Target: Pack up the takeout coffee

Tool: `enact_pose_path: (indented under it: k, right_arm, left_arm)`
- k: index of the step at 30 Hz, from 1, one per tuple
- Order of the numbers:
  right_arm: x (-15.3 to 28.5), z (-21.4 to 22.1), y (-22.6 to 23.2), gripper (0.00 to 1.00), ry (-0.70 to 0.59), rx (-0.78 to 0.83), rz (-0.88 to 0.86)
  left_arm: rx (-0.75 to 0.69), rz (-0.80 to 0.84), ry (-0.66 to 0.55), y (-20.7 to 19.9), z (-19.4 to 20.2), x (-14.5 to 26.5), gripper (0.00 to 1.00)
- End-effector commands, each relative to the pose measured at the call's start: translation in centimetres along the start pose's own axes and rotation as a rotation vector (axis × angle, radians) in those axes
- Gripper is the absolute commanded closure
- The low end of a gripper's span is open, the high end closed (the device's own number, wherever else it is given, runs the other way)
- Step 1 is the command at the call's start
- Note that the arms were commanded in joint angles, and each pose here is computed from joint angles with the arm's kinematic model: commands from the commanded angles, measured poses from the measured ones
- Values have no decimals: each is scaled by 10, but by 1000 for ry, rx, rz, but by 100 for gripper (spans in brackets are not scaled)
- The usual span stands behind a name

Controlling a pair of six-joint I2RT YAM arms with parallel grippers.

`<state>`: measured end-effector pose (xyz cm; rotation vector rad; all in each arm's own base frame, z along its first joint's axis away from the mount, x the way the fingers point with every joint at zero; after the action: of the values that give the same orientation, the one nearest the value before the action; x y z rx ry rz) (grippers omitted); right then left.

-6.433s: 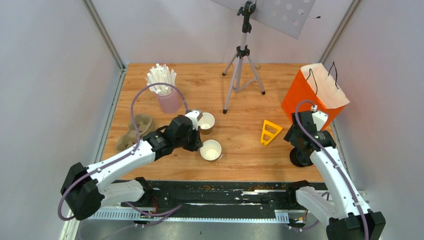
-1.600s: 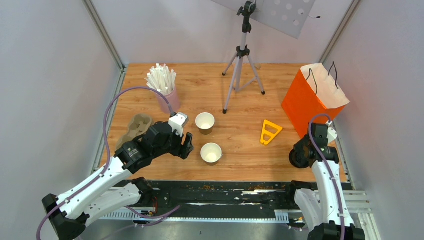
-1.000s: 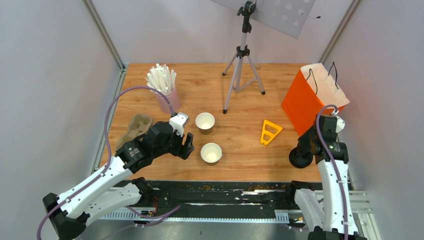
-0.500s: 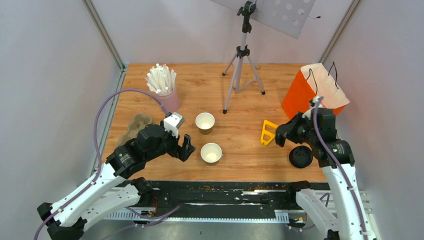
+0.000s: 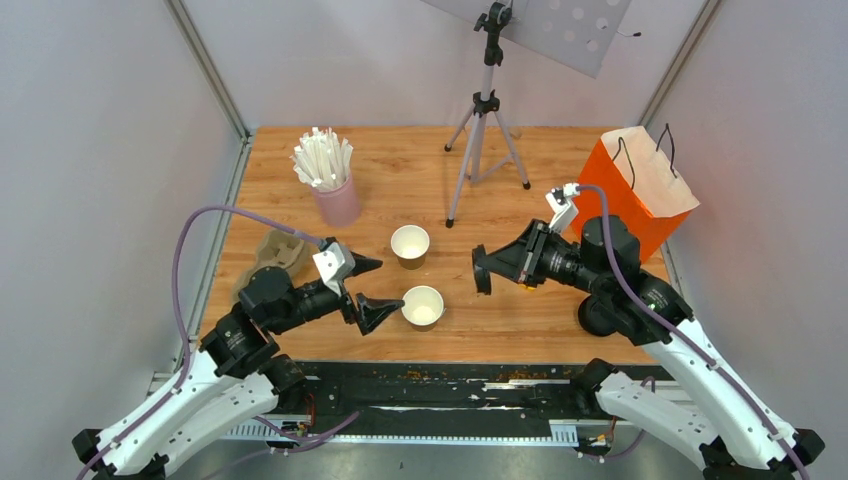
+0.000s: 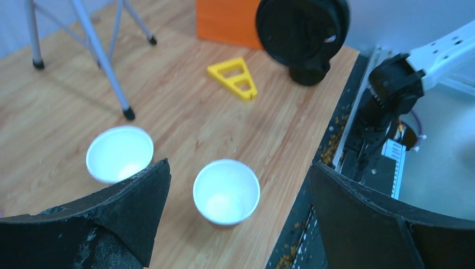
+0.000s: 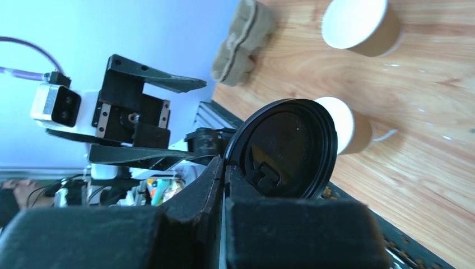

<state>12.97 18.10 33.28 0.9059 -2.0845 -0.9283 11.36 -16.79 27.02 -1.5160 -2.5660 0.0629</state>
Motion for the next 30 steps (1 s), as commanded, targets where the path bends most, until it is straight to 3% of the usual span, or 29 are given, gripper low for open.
enact_pose_path:
  k: [1, 5, 13, 19, 23, 30]
  right_arm:
    - [-2, -5, 36, 98, -24, -15, -181]
    - [-9, 4, 50, 96, 12, -5, -319]
    - [-13, 7, 61, 95, 23, 27, -357]
    - [-16, 6, 61, 94, 4, 33, -356]
    - [-20, 4, 60, 94, -3, 15, -334]
    - [-22, -1, 56, 94, -48, -10, -288]
  left_arm:
    - [-118, 152, -179, -15, -38, -10, 0]
    - [-143, 279, -139, -23, -28, -23, 0]
    - [-150, 270, -193, -20, -28, -34, 0]
    - [51, 221, -143, -18, -35, -45, 0]
    - [128, 275, -80, -24, -37, -55, 0]
    - [43, 270, -176, -21, -48, -57, 0]
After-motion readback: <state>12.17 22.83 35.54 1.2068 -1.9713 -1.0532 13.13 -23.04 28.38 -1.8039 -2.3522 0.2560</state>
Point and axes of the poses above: each gripper's point midway between its finger pads, its own x axis back along the fingers, its own y axis along the line the jaws close on, z = x × y, the point moved 6 cm from there along x, back along the fingers
